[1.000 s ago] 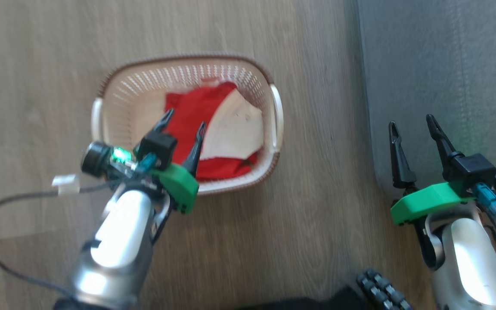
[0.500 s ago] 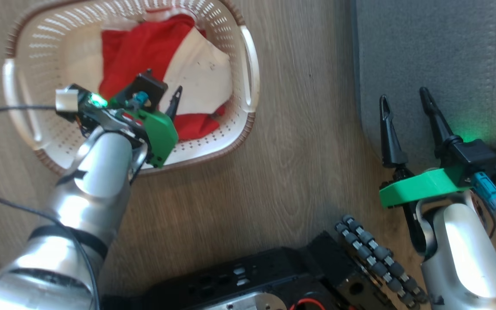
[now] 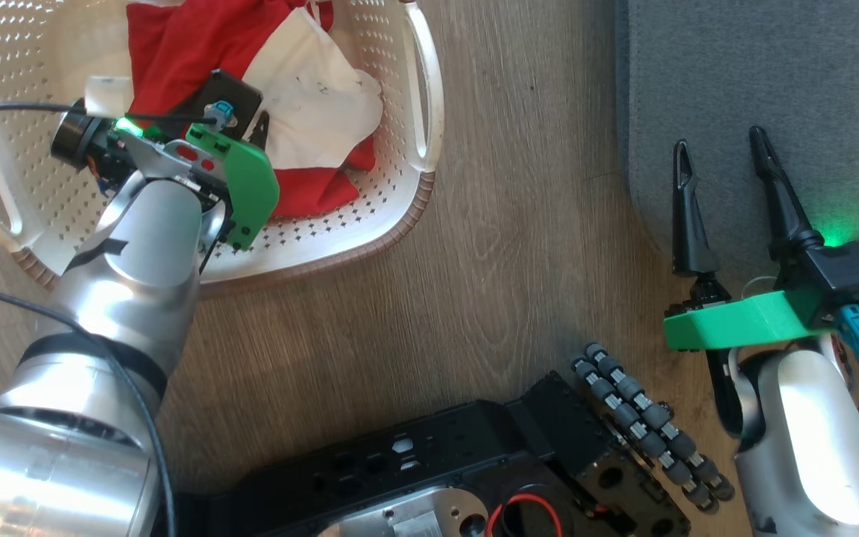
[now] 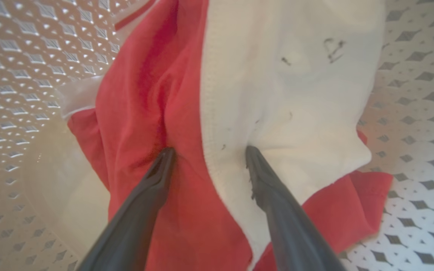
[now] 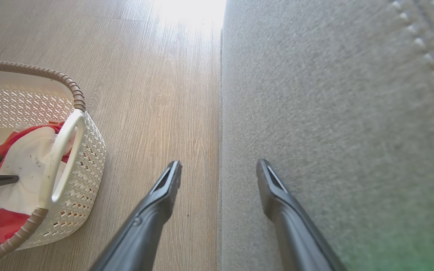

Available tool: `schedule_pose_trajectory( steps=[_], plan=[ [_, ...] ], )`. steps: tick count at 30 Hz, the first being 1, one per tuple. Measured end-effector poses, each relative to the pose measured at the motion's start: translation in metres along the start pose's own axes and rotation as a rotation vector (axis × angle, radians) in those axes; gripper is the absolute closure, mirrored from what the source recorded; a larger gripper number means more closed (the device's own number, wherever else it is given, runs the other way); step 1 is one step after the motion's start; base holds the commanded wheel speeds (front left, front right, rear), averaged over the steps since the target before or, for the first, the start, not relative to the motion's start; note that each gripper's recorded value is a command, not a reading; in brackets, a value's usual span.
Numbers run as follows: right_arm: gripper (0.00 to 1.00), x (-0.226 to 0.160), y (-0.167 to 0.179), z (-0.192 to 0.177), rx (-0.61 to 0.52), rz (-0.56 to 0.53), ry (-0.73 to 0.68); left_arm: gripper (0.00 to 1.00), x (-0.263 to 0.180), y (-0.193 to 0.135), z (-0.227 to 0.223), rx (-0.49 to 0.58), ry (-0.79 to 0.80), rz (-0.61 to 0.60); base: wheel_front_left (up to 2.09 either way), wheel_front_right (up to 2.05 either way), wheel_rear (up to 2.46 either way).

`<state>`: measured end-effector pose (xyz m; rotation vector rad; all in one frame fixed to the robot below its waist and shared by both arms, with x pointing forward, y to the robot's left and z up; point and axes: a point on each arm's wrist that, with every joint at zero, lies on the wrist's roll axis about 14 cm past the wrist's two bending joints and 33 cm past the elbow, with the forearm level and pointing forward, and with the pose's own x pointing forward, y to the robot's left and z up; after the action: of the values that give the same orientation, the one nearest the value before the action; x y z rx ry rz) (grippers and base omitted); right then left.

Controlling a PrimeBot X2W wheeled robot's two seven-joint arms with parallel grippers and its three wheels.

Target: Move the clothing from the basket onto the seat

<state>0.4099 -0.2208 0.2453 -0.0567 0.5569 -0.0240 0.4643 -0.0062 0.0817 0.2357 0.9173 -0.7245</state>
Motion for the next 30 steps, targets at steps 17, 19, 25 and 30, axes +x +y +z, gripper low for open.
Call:
schedule_pose_trajectory(
  steps=[17,19,25,30],
  plan=[
    [0.00,0.004,0.006,0.000,-0.010,0.021,-0.004,1.00,-0.008,0.008,-0.002,-0.014,0.006,0.016,0.00,0.00,0.00],
    [0.00,0.006,0.007,0.003,-0.008,0.025,-0.010,1.00,-0.012,0.012,0.005,-0.030,-0.017,0.031,0.00,0.00,0.00],
    [0.00,0.006,0.023,0.022,0.007,0.074,-0.040,1.00,-0.043,0.014,0.022,-0.057,-0.063,0.069,0.00,0.00,0.00],
    [0.00,0.009,0.044,0.067,0.023,0.149,-0.144,1.00,-0.081,0.017,0.045,-0.096,-0.141,0.130,0.00,0.00,0.00]
  ],
)
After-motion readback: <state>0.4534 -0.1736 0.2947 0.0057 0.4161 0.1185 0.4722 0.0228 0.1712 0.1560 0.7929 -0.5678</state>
